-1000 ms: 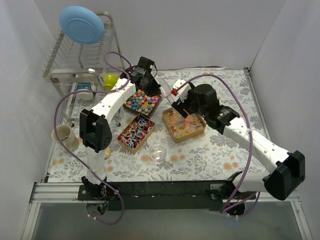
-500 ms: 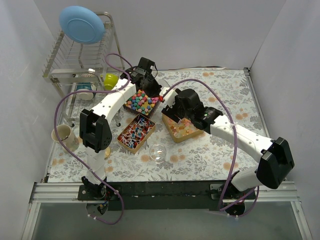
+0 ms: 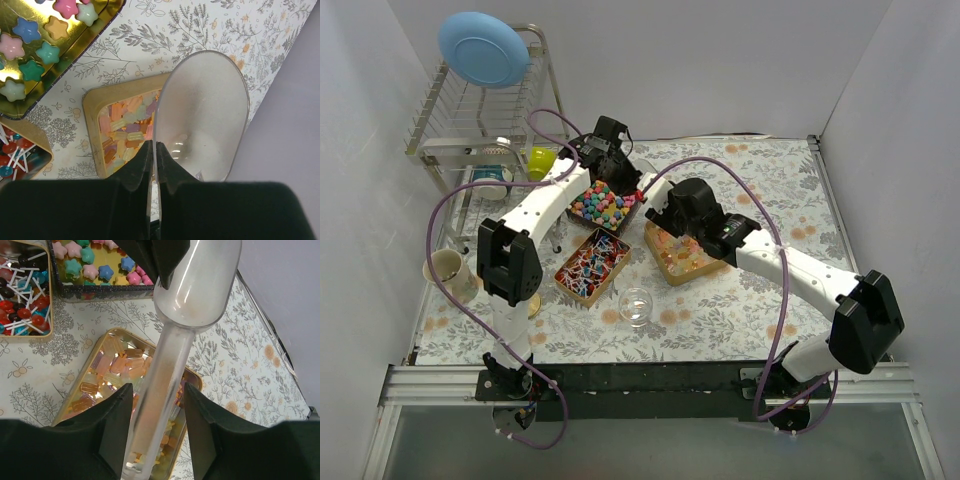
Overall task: Pack the candies
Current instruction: Pick up the spatula from the center of the board.
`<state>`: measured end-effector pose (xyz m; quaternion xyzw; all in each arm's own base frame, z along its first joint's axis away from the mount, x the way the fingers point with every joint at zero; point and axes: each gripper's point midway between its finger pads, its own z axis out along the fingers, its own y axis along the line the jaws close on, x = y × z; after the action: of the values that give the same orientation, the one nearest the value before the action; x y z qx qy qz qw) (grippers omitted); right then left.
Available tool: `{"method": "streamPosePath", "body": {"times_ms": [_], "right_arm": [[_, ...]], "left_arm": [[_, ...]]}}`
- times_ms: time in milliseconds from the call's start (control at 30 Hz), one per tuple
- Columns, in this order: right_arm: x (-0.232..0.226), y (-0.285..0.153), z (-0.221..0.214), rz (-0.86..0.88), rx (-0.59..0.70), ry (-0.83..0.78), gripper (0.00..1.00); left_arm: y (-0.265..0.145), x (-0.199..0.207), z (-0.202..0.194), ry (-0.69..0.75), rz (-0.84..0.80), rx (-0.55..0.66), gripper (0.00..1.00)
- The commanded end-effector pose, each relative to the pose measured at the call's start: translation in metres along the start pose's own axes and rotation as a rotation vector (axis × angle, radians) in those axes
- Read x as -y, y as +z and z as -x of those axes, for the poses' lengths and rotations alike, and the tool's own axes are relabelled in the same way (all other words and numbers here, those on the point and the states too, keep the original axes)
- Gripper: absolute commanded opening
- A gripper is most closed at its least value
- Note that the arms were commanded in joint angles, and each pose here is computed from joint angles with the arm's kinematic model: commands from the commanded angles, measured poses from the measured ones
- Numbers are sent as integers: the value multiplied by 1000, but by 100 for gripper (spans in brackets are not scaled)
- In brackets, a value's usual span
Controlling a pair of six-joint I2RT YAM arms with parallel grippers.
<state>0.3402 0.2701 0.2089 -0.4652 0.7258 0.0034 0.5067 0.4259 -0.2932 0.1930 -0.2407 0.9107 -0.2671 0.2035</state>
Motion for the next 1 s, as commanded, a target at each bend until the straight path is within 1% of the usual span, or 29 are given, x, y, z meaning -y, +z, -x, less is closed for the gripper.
{"method": "streamPosePath", "body": {"times_ms": [0, 200, 300, 333, 367, 400, 433, 467, 500, 533, 567, 600, 633, 667, 700, 733, 767, 800, 833, 900, 933, 967], "right_arm": [[10, 6, 13, -39, 33, 6, 52], [9, 7, 13, -37, 37, 3, 50], [11, 6, 18, -40, 53, 2, 41], [12, 5, 20, -40, 56, 0, 32], [12, 3, 21, -36, 55, -4, 19], [16, 1, 22, -44, 54, -9, 11], [24, -5, 30, -59, 69, -10, 2], [30, -9, 31, -61, 67, -22, 1], [31, -16, 31, -31, 65, -28, 1], [49, -22, 30, -46, 62, -14, 1], [57, -26, 27, -39, 58, -15, 1], [59, -34, 23, -4, 51, -13, 1], [79, -40, 17, -33, 43, 5, 1], [81, -44, 18, -5, 60, 2, 1], [92, -53, 5, -8, 32, 17, 1], [93, -58, 8, 13, 49, 18, 1], [90, -61, 7, 54, 61, 24, 1], [93, -67, 3, 70, 57, 20, 1], [86, -71, -4, 105, 28, 25, 1], [81, -76, -8, 141, 25, 35, 1], [75, -80, -13, 170, 9, 48, 1], [70, -82, -14, 195, 17, 58, 1]], "left_arm": [[-41, 19, 3, 5, -92, 10, 0], [-41, 19, 2, 4, -100, -1, 0], [-38, 18, 1, 2, -101, -10, 0], [-38, 19, 1, 4, -110, -14, 0], [-37, 20, 0, 7, -114, -20, 4], [-36, 20, 0, 30, -121, -21, 14], [-36, 24, 4, 52, -144, -11, 39], [-38, 26, 5, 88, -168, -11, 53], [-39, 28, 13, 153, -194, 10, 64], [-40, 26, 17, 188, -203, 15, 71], [-40, 25, 20, 211, -209, 13, 81], [-45, 19, 28, 257, -215, 28, 84], [-42, 10, 26, 274, -208, 14, 84], [-44, 8, 23, 291, -229, -8, 86], [-49, 1, 29, 315, -237, 4, 88], [-51, -4, 28, 325, -236, 2, 89], [-45, -18, 18, 335, -233, -44, 90], [-46, -22, 19, 356, -253, -46, 89], [-51, -25, 15, 423, -270, -52, 90], [-52, -38, 0, 498, -285, -110, 90], [-54, -43, -4, 571, -295, -113, 90], [-54, -49, -7, 605, -288, -119, 90]]}}
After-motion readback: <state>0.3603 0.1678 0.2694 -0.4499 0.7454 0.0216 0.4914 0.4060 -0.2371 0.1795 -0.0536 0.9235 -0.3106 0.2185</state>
